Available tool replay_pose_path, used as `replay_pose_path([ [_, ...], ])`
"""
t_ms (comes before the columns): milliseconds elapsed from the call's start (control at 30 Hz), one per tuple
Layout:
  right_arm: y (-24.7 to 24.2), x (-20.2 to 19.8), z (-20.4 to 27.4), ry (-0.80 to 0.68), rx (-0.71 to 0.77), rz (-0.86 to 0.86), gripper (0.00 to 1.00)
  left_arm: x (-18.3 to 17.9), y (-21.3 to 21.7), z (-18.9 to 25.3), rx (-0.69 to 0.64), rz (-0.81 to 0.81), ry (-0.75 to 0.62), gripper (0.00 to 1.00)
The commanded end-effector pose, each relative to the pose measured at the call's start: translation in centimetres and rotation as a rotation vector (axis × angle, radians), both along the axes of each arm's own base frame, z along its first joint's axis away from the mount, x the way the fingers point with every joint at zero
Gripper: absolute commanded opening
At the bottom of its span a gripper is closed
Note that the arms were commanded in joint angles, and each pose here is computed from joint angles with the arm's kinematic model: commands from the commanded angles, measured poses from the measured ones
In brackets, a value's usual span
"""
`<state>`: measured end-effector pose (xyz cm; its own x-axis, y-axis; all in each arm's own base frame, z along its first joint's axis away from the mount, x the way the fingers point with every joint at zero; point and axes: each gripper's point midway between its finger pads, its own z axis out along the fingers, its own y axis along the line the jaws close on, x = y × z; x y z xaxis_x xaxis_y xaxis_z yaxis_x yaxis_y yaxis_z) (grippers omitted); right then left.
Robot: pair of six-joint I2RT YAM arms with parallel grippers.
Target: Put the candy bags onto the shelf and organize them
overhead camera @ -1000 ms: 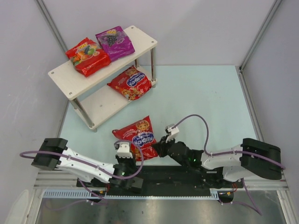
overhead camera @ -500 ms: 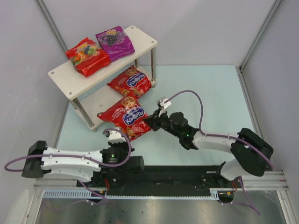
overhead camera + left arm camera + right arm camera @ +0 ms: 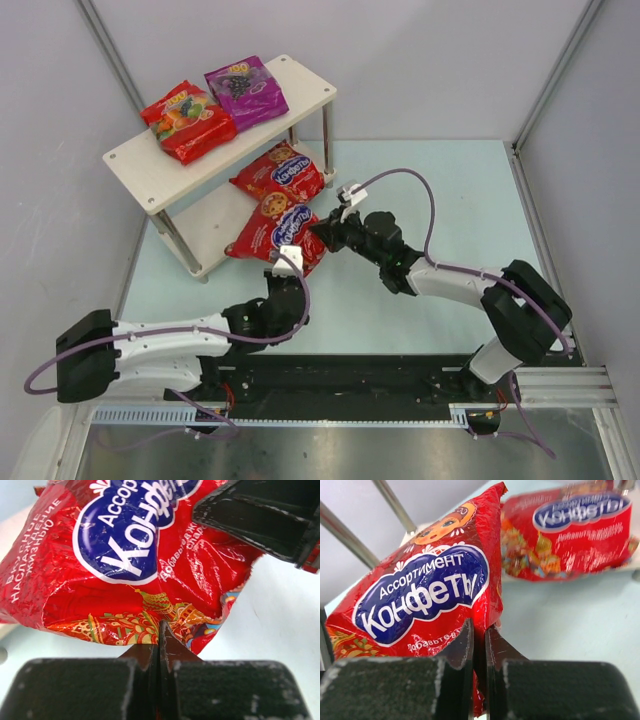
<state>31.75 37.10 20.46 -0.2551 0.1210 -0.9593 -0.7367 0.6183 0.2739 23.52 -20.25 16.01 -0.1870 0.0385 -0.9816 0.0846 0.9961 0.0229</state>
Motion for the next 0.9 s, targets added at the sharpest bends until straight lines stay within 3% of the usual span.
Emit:
replay_pose_path([
  [0, 2.2, 0.8, 8.3, -0.182, 0.175, 0.074, 0.00, 2.7, -1.0, 6.6, -0.161, -0.030, -0.122, 0.00],
  [533, 9.5, 5.5, 7.4, -0.187, 0.219, 0.220, 0.00, 8.7, 11.6, 6.6, -0.191, 0.236, -0.163, 0.00],
  [867, 13.7, 8.1, 4.3, -0.151, 0.185, 0.304, 0.00, 11.0, 14.6, 3.9, -0.166, 0.301, -0.133, 0.00],
])
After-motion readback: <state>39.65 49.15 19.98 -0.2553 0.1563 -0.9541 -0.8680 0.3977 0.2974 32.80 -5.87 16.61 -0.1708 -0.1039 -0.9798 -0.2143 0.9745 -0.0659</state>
